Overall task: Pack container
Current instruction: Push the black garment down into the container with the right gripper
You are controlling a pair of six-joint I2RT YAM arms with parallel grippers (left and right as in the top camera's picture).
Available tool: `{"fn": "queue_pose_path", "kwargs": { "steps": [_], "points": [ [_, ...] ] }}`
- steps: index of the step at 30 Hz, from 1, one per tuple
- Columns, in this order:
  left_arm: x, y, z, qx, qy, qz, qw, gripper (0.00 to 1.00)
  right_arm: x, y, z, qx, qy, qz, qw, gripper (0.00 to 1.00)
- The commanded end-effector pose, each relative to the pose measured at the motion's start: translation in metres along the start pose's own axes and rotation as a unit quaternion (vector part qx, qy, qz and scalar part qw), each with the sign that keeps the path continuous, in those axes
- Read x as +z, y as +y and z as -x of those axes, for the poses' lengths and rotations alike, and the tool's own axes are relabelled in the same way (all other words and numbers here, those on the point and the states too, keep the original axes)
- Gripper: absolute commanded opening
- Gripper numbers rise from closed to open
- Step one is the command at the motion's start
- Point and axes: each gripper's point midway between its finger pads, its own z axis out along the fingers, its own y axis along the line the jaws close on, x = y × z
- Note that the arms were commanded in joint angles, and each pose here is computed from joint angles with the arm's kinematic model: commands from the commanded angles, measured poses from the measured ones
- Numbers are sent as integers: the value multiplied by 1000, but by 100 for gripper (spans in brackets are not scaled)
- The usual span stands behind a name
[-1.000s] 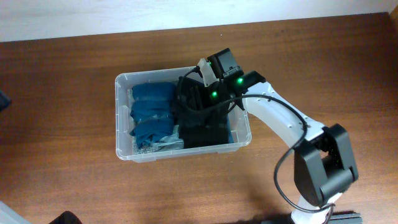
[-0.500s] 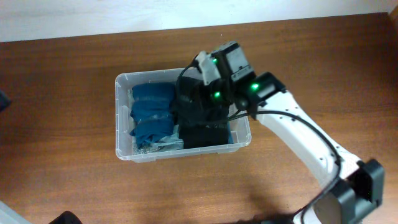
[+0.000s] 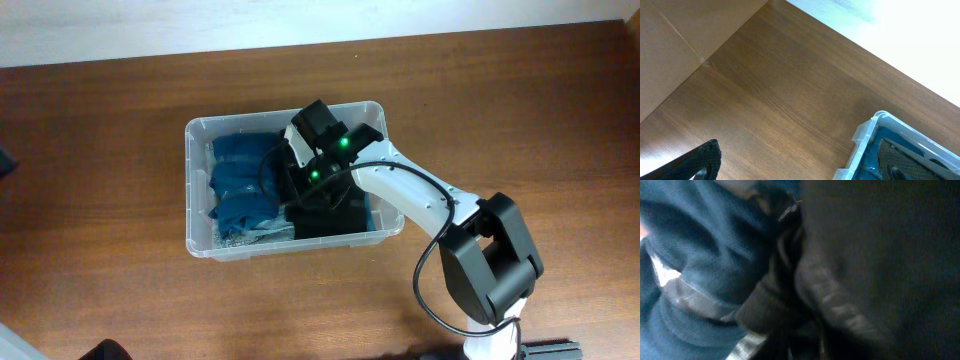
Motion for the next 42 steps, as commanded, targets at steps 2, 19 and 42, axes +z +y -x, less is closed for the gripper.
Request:
{"fn": "queue_pose_path", "kwargs": {
  "steps": [2, 19, 42],
  "points": [
    [0, 1, 1, -4, -1, 0, 1000, 100, -51, 23, 17, -41, -52, 3, 998, 31],
    [0, 1, 1, -4, -1, 0, 1000, 100, -76, -39, 79, 3, -170, -176, 970, 25],
    [0, 1, 1, -4, -1, 0, 1000, 100, -164, 20, 63, -24, -192, -41, 980, 100]
  ]
}}
